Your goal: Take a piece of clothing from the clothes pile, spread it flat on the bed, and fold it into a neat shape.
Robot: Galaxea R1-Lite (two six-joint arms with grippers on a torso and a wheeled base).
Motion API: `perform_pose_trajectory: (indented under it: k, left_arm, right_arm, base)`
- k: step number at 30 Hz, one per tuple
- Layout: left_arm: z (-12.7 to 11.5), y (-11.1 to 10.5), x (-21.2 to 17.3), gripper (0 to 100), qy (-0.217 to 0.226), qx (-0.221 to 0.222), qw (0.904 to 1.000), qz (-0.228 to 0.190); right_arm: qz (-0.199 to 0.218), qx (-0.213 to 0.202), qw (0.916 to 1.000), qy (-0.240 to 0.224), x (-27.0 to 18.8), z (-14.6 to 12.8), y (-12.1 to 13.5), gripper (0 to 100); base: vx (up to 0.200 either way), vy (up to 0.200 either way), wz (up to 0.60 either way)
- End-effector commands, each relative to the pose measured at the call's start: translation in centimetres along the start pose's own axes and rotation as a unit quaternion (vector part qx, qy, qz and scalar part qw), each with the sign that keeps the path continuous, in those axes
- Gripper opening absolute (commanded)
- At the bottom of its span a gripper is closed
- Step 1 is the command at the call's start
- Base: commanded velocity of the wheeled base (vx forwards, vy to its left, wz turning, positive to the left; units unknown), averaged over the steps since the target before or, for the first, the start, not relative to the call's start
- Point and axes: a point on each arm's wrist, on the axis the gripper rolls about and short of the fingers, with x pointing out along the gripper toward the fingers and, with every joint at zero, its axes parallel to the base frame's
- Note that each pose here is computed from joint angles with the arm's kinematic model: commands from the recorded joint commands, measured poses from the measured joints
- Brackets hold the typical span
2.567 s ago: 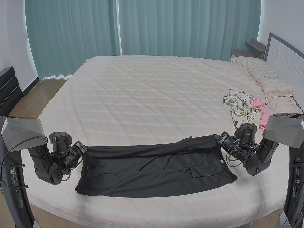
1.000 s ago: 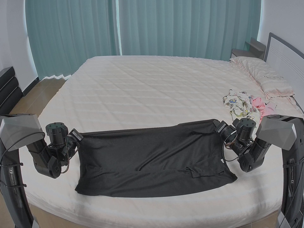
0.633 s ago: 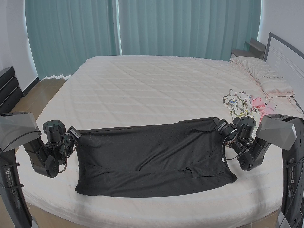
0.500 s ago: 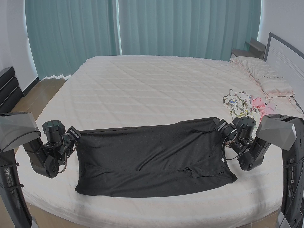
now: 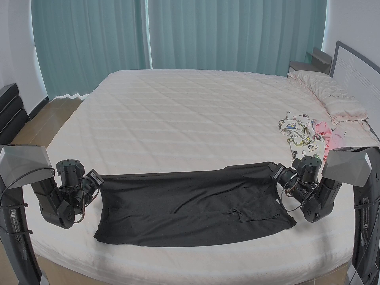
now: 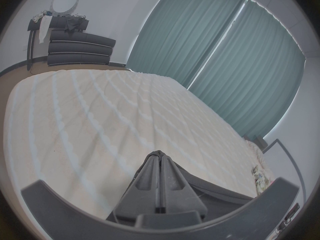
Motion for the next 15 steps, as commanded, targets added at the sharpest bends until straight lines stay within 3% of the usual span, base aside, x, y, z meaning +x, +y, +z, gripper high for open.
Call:
perform_pose_trajectory:
  k: [1,7,15]
  left_arm:
    - [-1.2,1.2,-0.6,0,0.027,0.027,0.9990,0.022]
    - [-3.9,2.9,-1.2,0,0.079,0.052,0.9940,0.054]
    - [-6.5,4.2,-0.7,0,0.120,0.066,0.9877,0.075]
  right_arm:
    - [-0.020,-0.022,0.9989,0.035,-1.5,-1.3,-0.9,0]
    - [-0.035,-0.039,0.9942,0.094,-3.5,-3.3,-2.0,0]
    - [-0.052,-0.041,0.9903,0.123,-4.4,-4.8,-2.8,0]
  base:
    - [0.000,0.000,0.00]
    - [0.000,0.000,0.00]
    - [0.000,0.000,0.00]
